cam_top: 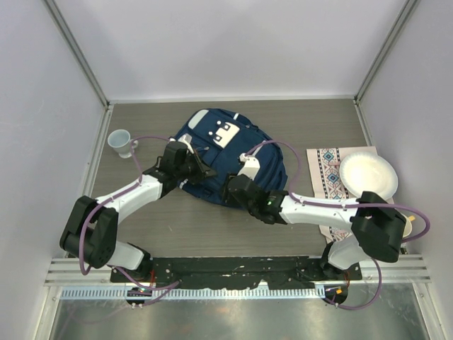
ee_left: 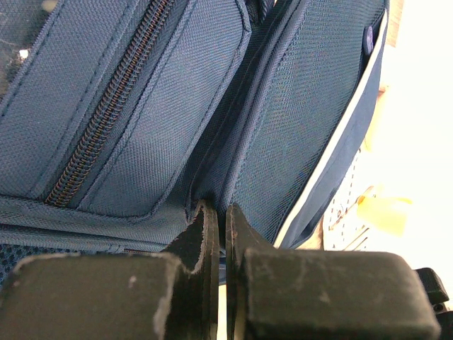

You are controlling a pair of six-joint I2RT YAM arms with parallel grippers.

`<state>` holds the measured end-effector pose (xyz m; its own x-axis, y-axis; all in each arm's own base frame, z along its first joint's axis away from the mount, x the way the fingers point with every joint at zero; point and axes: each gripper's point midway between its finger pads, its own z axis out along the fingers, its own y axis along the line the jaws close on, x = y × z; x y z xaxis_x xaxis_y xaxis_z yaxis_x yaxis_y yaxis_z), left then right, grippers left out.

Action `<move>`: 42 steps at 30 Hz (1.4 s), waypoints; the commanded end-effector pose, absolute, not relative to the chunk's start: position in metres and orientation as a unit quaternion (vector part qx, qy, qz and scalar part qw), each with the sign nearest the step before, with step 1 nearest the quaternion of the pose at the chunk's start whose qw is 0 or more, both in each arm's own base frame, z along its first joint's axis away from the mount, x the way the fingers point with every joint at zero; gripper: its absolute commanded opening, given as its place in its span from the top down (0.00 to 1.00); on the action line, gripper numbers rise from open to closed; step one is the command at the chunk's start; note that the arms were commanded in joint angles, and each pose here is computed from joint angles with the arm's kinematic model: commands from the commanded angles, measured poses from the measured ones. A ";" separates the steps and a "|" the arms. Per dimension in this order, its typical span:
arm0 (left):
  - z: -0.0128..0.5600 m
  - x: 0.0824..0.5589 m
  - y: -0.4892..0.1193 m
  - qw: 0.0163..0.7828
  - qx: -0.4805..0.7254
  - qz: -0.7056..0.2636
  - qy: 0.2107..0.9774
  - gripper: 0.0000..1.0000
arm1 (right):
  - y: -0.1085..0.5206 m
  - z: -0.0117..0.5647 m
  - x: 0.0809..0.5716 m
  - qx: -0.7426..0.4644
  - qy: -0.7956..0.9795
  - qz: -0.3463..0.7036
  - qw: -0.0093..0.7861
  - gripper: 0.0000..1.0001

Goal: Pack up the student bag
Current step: Zip the student bag at the center of the board.

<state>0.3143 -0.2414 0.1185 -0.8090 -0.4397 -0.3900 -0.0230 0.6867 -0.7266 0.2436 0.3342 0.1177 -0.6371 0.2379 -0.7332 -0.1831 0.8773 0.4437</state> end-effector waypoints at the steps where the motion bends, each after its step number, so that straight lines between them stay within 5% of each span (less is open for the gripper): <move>1: 0.181 0.340 -0.253 0.352 -0.120 -0.423 0.826 1.00 | 0.333 0.121 0.255 0.054 0.856 0.248 0.450 0.54; 18: 0.186 0.339 -0.252 0.356 -0.121 -0.422 0.825 1.00 | 0.331 0.100 0.276 0.050 0.846 0.204 0.490 0.57; 28: 0.182 0.338 -0.252 0.353 -0.122 -0.421 0.827 1.00 | 0.322 0.105 0.299 0.044 0.831 0.181 0.523 0.99; 42: 0.148 0.327 -0.195 0.374 -0.103 -0.253 0.886 1.00 | 0.278 0.109 0.267 -0.064 0.850 0.127 0.508 0.99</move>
